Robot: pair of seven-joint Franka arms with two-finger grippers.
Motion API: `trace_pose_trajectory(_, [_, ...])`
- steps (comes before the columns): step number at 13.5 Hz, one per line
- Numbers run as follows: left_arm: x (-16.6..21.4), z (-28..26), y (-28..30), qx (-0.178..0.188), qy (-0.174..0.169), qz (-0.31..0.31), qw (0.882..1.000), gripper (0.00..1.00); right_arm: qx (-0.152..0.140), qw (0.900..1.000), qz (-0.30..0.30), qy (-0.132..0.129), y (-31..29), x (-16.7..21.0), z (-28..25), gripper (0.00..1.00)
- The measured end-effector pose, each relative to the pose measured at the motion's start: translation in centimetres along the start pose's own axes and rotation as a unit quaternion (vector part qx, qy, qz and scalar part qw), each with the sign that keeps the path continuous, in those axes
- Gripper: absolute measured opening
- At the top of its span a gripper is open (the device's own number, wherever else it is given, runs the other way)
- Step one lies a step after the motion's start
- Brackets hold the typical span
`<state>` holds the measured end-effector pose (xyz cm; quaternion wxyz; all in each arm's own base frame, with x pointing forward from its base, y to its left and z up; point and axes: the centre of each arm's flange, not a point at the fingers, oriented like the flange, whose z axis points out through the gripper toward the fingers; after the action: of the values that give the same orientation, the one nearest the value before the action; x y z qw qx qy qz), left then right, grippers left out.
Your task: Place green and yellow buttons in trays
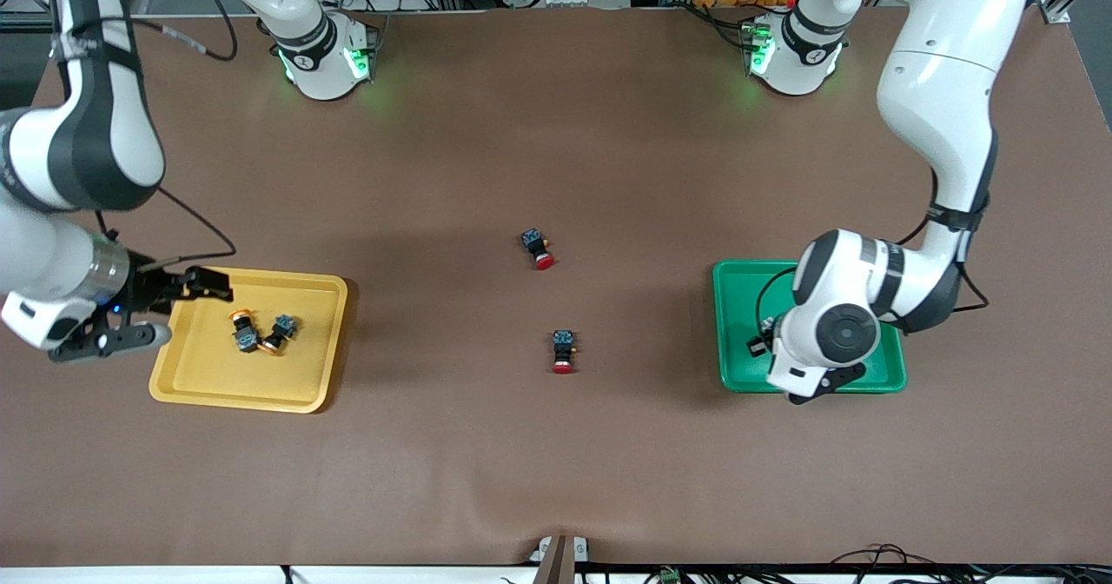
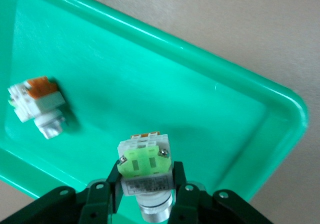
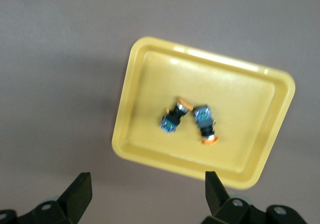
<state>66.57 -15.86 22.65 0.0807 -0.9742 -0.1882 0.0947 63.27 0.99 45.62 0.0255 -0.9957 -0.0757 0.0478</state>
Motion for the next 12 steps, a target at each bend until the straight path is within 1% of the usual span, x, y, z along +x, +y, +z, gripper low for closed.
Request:
trace_pose_trajectory(1, [0.2, 0.1, -0.3, 0.0, -0.001, 0.009, 1.0, 0.49, -0.001, 1.0, 0.009, -0.001, -0.2, -0.8, 0.2, 1.0])
trace_pose_trajectory(2, [0.3, 0.0, -0.3, -0.001, 0.0, 0.015, 1.0, 0.58, -0.002, 1.0, 0.017, 0.004, -0.4, -1.5, 0.3, 1.0])
trace_pose_trajectory(4, [0.3, -1.0, -0.3, -0.007, 0.009, 0.032, 0.999, 0.78, -0.005, 0.999, 0.028, 0.018, -0.7, -2.9, -0.1, 1.0])
trace_pose_trajectory(6, [0.6, -3.8, -1.0, -0.017, 0.028, 0.057, 0.998, 0.98, -0.008, 0.999, 0.031, 0.037, -1.1, -4.4, -2.3, 1.0])
trace_pose_trajectory(8, [0.6, -8.1, -2.4, -0.026, 0.056, 0.087, 0.994, 1.0, -0.011, 0.997, 0.042, 0.06, -1.3, -5.8, -5.5, 1.0])
trace_pose_trajectory(11, [-0.5, -15.2, -5.2, -0.027, 0.088, 0.116, 0.989, 1.0, -0.01, 0.997, 0.064, 0.052, -1.3, -7.8, -9.7, 1.0])
trace_pose_trajectory(12, [-1.0, -17.4, -6.3, -0.033, 0.095, 0.127, 0.987, 1.0, -0.009, 0.996, 0.071, 0.049, -1.4, -8.1, -11.0, 1.0])
